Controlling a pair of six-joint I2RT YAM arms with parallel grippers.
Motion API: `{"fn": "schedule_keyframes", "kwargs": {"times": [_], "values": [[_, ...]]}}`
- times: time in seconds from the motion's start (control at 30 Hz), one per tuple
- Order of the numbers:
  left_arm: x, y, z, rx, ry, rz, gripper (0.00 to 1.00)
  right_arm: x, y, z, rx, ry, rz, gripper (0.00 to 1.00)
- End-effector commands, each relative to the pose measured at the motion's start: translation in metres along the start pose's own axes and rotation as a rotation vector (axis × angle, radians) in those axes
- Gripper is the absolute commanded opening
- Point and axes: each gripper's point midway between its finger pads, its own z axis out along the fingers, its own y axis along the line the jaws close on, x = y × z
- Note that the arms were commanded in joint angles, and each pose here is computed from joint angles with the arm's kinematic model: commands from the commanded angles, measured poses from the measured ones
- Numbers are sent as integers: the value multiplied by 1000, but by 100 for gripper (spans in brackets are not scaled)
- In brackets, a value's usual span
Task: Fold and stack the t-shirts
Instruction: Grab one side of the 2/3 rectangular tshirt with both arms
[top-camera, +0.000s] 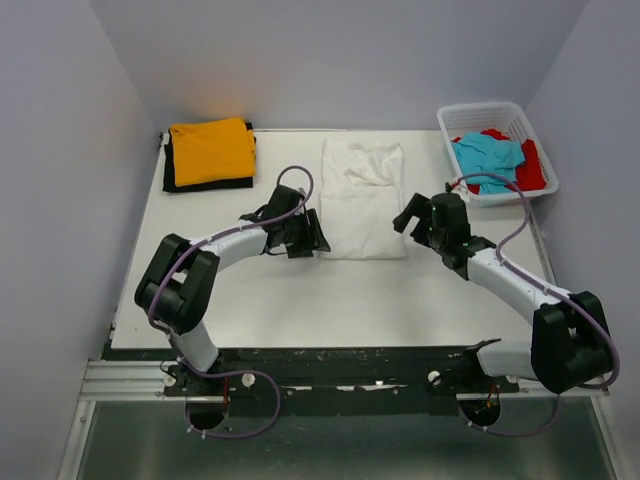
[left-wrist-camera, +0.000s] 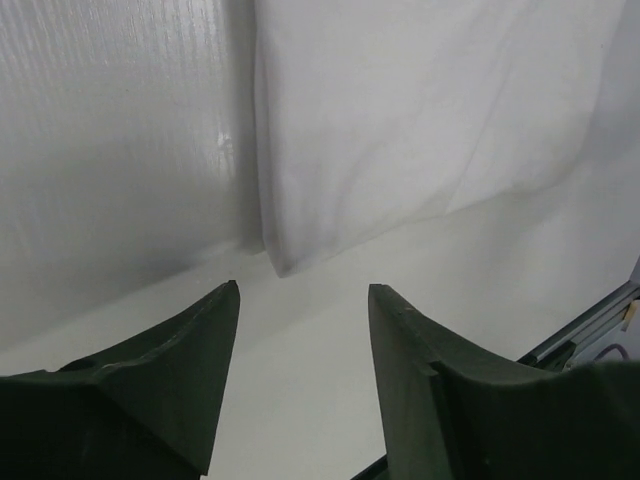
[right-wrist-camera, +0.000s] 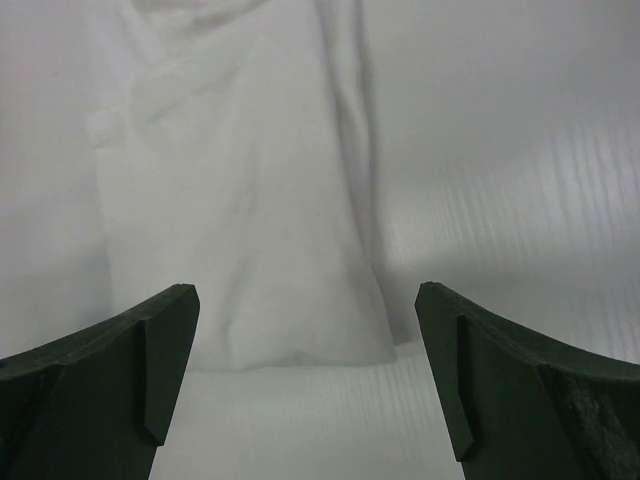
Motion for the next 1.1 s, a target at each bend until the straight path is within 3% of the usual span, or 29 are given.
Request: {"fn": "schedule_keyframes", "kwargs": {"times": [0.0,0.43,0.47,0.53,0.63,0.73,0.87,0.97,1.07], "values": [[5,3,14,-30,17,-34,53,35,-39,-12,108,31,87,100],[8,13,38,-117,57,-43,30,76,-61,-12,152,135,83,100],[7,12,39,-119,58,-40,23,79,-62,-12,149,144,87,99],[7,13,42,-124,63,-39,0,86,-61,-12,133,168,89,97],[7,11,47,-104,69,-26,0,93,-57,-8,99,184,87,90],[7,7,48,-79,74,-20,0,97,-52,0,80,216,74,81],[8,9,48,-78,68,-16,0,108,-47,10,51,250,84,59],[10,11,46,-78,66,-8,0,114,-54,15,82,262,86,28],[12,13,41,-74,54,-2,0,122,-55,10,68,292,86,5]]}}
